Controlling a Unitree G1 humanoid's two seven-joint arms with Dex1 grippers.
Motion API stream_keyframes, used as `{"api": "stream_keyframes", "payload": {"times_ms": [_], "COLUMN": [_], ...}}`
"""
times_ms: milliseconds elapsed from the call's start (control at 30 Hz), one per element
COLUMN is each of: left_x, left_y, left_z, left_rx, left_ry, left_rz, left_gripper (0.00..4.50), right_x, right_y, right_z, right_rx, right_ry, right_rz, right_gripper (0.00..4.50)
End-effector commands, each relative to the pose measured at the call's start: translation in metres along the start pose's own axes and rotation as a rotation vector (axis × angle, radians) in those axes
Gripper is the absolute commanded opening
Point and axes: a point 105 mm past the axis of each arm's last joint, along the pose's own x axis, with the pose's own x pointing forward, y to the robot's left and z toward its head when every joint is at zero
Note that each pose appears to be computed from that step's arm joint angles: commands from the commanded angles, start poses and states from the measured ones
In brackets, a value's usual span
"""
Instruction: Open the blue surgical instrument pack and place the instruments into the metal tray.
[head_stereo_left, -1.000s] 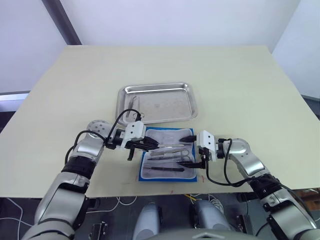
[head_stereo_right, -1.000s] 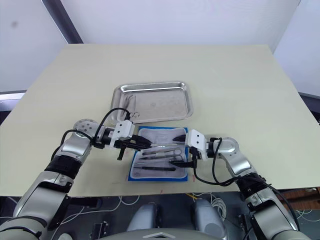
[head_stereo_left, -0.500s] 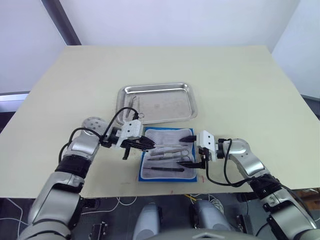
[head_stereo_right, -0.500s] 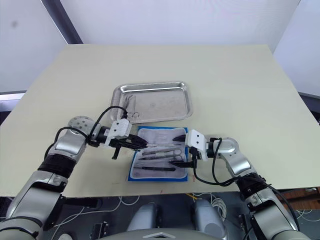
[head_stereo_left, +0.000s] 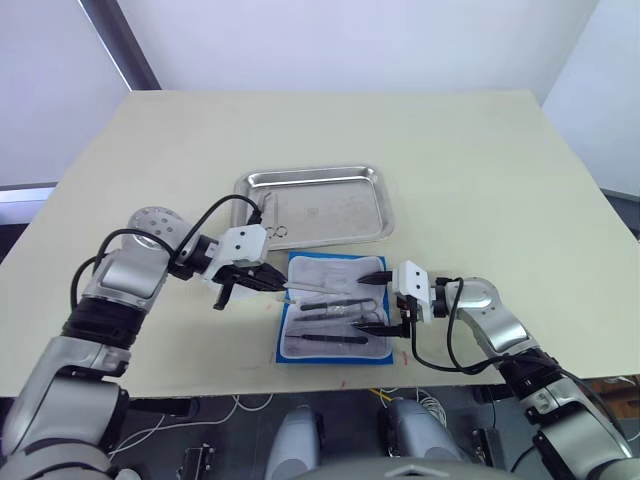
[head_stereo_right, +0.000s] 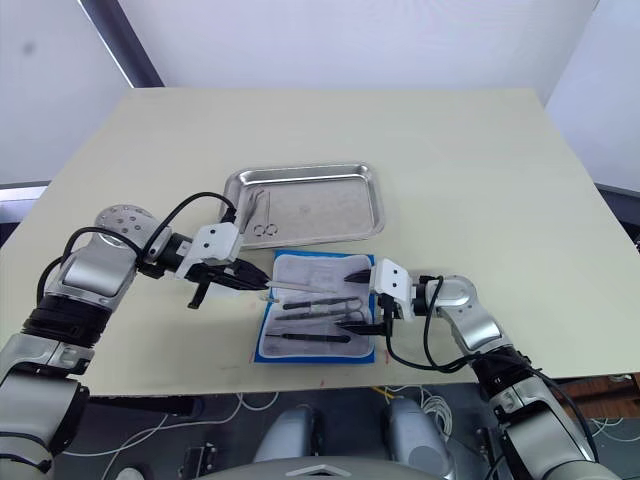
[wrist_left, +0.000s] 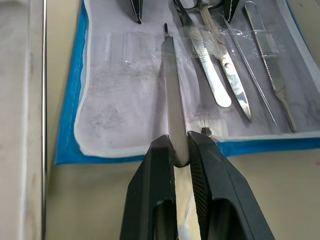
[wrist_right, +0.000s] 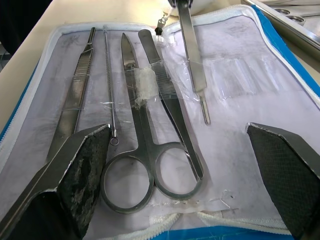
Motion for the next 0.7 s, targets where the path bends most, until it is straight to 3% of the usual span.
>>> {"api": "stream_keyframes", "payload": {"times_ms": [33, 233, 700], "left_x": [-0.01, -0.021, -0.048], "left_y": [-0.004, -0.006, -0.013], "left_z": [0.013, 0.007, 0.005], "left_rx": [0.052, 0.044, 0.029], "left_ry": [0.016, 0.075, 0.113], "left_rz": [-0.045, -0.046, -0.016], "left_gripper": [0.05, 0.05, 0.05], "right_x": [-0.005, -0.004, -0.002], "right_y": [0.021, 0.022, 0.024], "right_z": [-0.063, -0.063, -0.062], "right_rx": [0.168, 0.169, 0.167], "right_ry": [0.202, 0.201, 0.197], "right_rz": [-0.009, -0.006, 0.002], "right_gripper": [4.5, 4.5, 4.5]}}
